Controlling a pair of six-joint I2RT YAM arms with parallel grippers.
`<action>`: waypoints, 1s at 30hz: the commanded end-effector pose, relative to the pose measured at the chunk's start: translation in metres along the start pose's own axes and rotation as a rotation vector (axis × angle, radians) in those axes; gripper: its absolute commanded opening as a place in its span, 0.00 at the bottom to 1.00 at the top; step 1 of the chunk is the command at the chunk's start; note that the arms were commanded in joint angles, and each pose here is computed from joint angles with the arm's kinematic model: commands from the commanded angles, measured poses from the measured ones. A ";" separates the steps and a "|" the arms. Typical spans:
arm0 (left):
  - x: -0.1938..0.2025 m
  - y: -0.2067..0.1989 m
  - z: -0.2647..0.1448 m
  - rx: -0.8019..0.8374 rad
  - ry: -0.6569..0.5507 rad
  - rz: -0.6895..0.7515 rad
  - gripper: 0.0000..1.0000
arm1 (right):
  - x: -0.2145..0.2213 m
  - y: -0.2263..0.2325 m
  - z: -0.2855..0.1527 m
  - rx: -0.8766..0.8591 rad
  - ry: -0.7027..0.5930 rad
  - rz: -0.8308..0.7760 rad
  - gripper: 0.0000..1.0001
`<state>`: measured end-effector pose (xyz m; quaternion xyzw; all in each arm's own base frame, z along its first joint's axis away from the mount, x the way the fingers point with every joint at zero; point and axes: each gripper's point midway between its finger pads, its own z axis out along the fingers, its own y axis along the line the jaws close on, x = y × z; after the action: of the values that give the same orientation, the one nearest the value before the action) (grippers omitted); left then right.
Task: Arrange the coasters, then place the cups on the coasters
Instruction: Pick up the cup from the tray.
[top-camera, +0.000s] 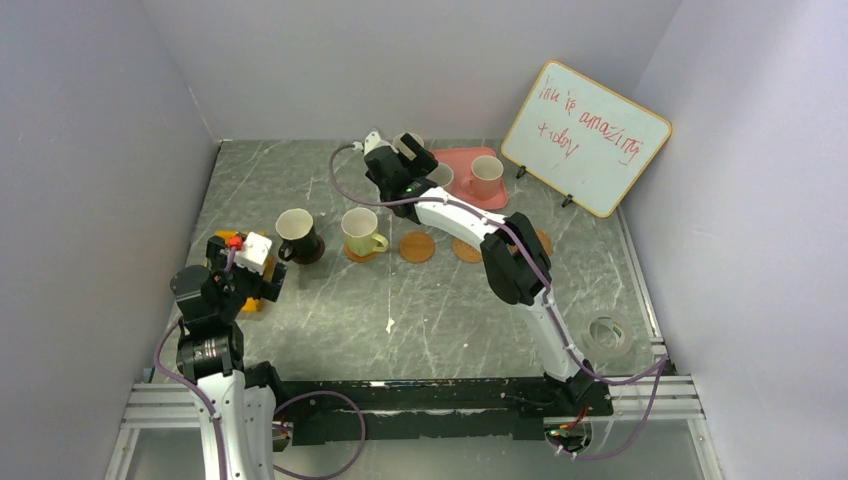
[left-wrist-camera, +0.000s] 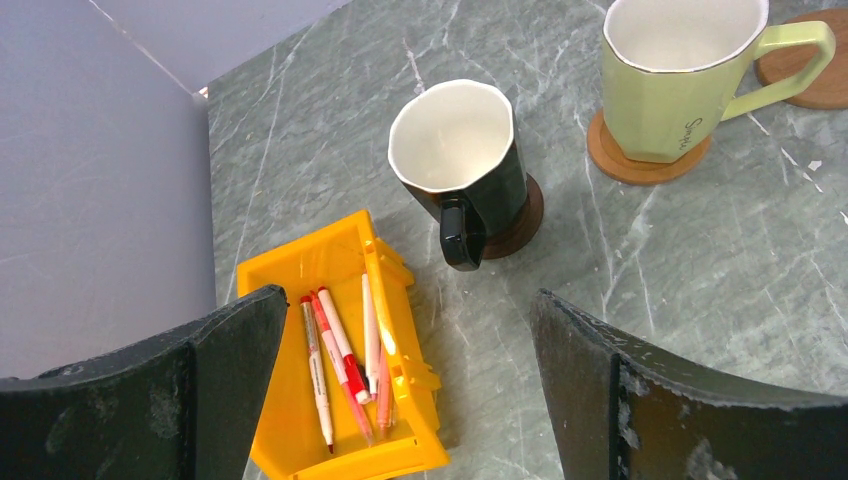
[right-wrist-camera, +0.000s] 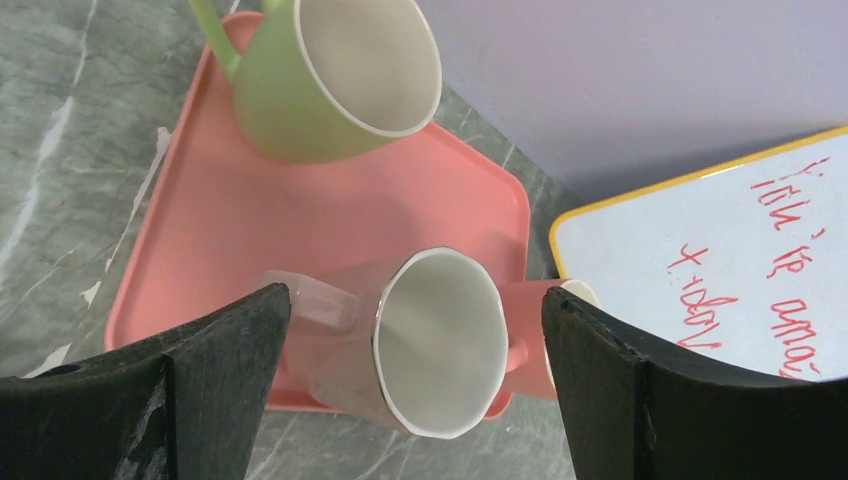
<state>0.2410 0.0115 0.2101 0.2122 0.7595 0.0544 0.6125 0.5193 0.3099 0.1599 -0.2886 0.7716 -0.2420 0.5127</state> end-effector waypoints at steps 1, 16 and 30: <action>-0.006 0.000 -0.002 0.005 -0.027 0.019 0.96 | -0.021 -0.021 0.000 0.110 -0.042 0.067 0.99; -0.005 0.000 -0.001 0.004 -0.026 0.018 0.96 | -0.019 -0.022 0.011 0.147 -0.039 0.104 0.94; -0.005 0.000 -0.001 0.004 -0.025 0.018 0.96 | 0.002 -0.013 0.026 0.155 0.014 0.067 0.93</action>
<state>0.2404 0.0118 0.2114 0.2117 0.7578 0.0565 0.6146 0.5420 0.3028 0.1368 -0.2449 0.7661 -0.2851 0.5214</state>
